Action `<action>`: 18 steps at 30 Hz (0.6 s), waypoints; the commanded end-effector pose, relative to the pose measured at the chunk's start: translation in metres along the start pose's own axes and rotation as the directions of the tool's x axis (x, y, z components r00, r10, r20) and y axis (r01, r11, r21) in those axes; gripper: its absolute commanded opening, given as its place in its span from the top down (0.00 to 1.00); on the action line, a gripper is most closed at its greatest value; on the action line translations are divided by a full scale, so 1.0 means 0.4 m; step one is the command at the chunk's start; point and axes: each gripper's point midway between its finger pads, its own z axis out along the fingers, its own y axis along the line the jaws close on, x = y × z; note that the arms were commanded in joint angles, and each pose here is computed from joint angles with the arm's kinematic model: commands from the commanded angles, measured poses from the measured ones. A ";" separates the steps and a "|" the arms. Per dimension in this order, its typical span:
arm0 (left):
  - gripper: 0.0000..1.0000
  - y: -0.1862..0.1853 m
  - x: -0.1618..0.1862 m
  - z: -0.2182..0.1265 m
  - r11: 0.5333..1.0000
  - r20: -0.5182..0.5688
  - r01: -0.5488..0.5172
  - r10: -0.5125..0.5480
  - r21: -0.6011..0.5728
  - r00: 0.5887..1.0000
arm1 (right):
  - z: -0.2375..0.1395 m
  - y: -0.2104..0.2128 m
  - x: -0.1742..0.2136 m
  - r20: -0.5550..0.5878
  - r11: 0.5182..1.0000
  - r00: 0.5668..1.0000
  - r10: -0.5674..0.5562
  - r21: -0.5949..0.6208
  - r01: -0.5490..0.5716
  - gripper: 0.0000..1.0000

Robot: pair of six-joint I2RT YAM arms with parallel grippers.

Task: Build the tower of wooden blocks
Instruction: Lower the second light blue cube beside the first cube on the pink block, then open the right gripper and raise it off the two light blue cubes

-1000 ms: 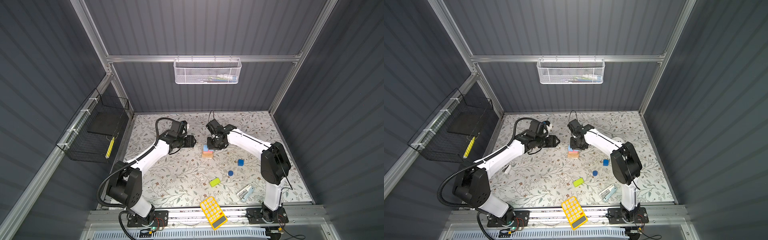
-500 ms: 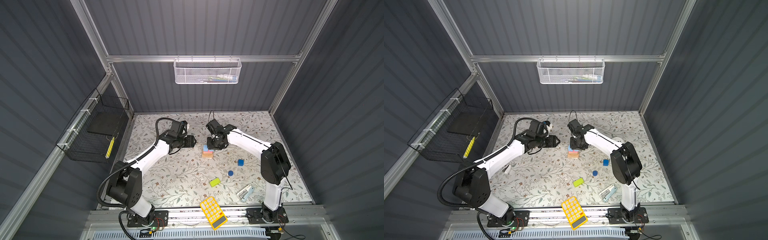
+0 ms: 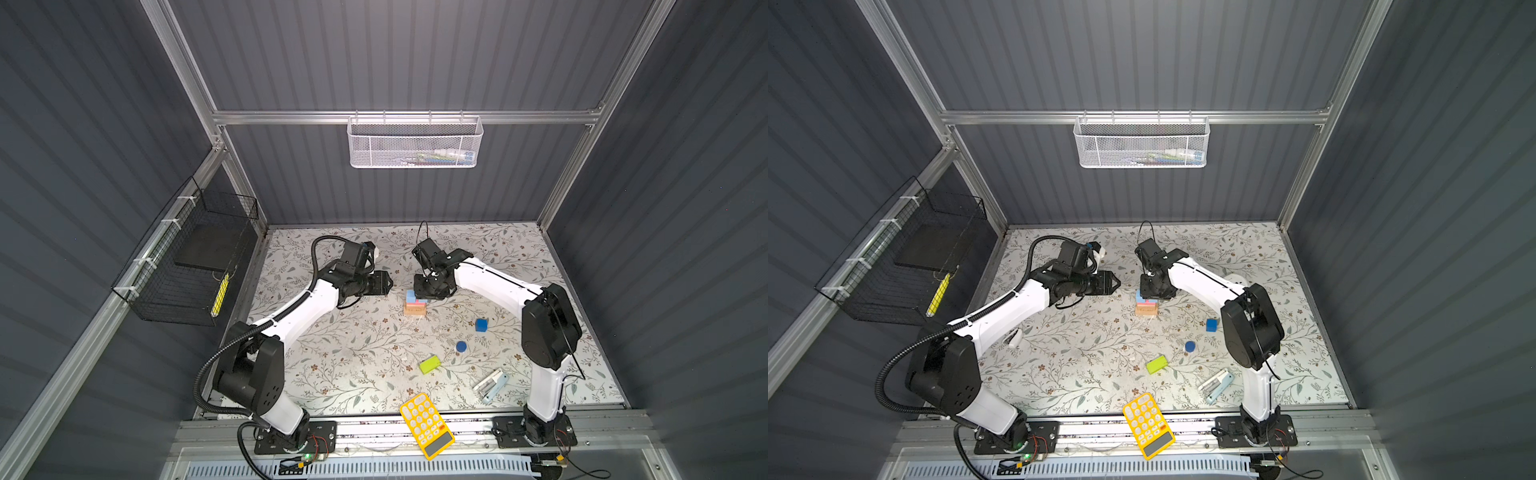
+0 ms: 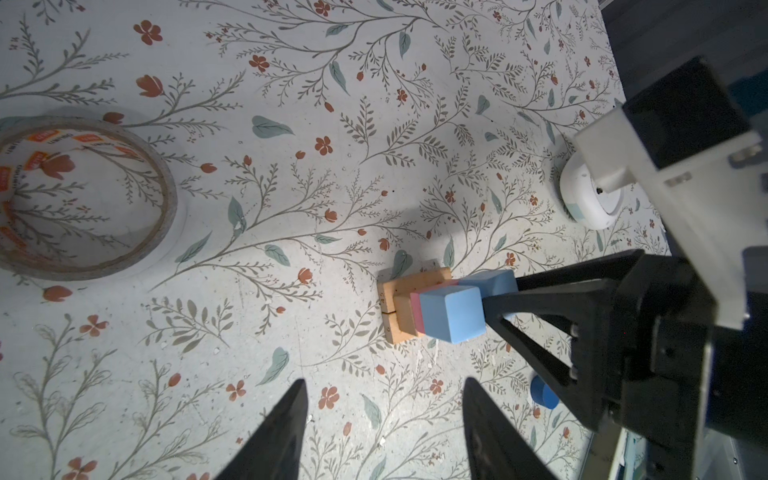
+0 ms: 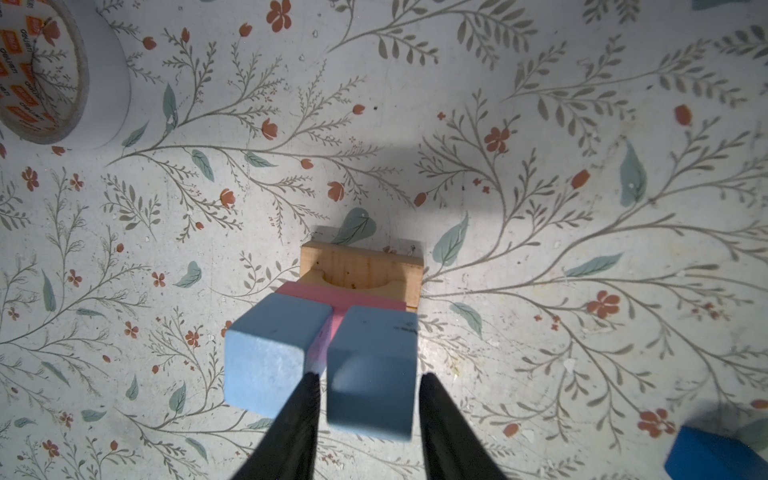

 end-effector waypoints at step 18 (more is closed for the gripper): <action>0.41 -0.003 0.002 0.008 1.000 -0.021 0.015 -0.014 0.023 1.000 | -0.061 0.005 -0.018 0.058 1.000 0.998 0.012 -0.009 -0.011 0.55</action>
